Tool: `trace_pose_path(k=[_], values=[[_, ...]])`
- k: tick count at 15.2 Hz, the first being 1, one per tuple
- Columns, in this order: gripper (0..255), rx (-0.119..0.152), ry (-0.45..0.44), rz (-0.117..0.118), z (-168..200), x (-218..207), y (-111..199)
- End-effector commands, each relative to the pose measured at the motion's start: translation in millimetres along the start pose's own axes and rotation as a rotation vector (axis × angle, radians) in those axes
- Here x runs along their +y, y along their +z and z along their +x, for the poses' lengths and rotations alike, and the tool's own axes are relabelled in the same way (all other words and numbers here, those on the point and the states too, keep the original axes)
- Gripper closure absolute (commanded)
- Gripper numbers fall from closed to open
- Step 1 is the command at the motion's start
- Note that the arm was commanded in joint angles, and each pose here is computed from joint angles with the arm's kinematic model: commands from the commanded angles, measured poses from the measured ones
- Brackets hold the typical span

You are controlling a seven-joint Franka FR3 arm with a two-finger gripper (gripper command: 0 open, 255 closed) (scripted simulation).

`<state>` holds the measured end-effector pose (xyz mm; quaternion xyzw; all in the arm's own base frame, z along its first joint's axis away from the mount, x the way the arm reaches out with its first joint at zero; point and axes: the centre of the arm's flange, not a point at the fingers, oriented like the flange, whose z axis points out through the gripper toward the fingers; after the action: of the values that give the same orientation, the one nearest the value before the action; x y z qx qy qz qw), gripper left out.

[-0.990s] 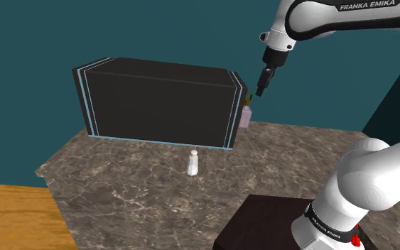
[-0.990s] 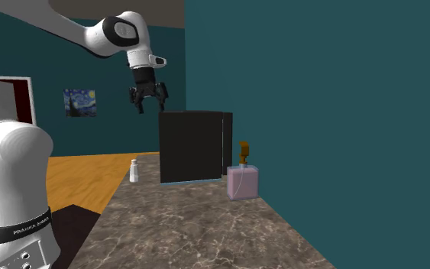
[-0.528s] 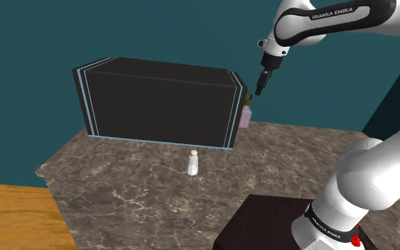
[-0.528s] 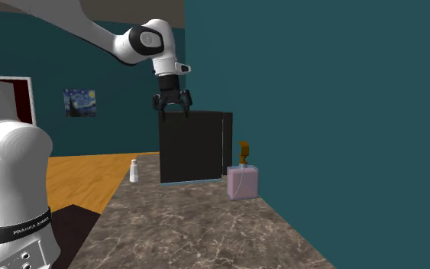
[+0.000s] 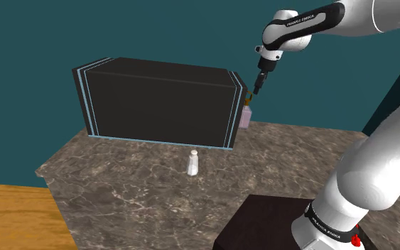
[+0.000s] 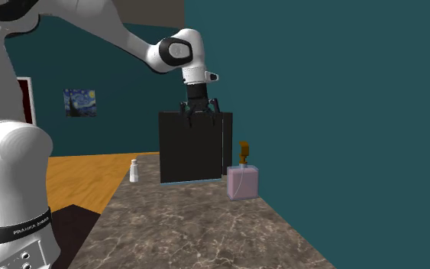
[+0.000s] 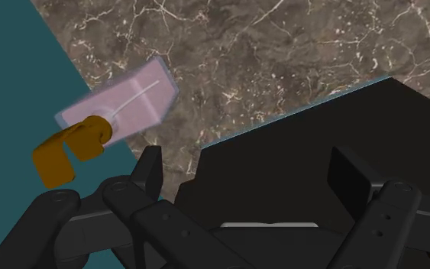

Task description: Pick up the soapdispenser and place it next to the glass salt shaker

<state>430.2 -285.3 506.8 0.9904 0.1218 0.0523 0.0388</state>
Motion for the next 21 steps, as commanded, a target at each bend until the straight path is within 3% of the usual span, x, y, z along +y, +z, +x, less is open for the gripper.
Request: trace_pose_path(k=[1,12,21], values=[[0,0.000,-0.009,0.003,4.5,23.9,12.8],[0,0.001,-0.047,0.026,33.1,156.3,73.4],[0,0.001,-0.049,0.027,34.3,160.3,115.8]])
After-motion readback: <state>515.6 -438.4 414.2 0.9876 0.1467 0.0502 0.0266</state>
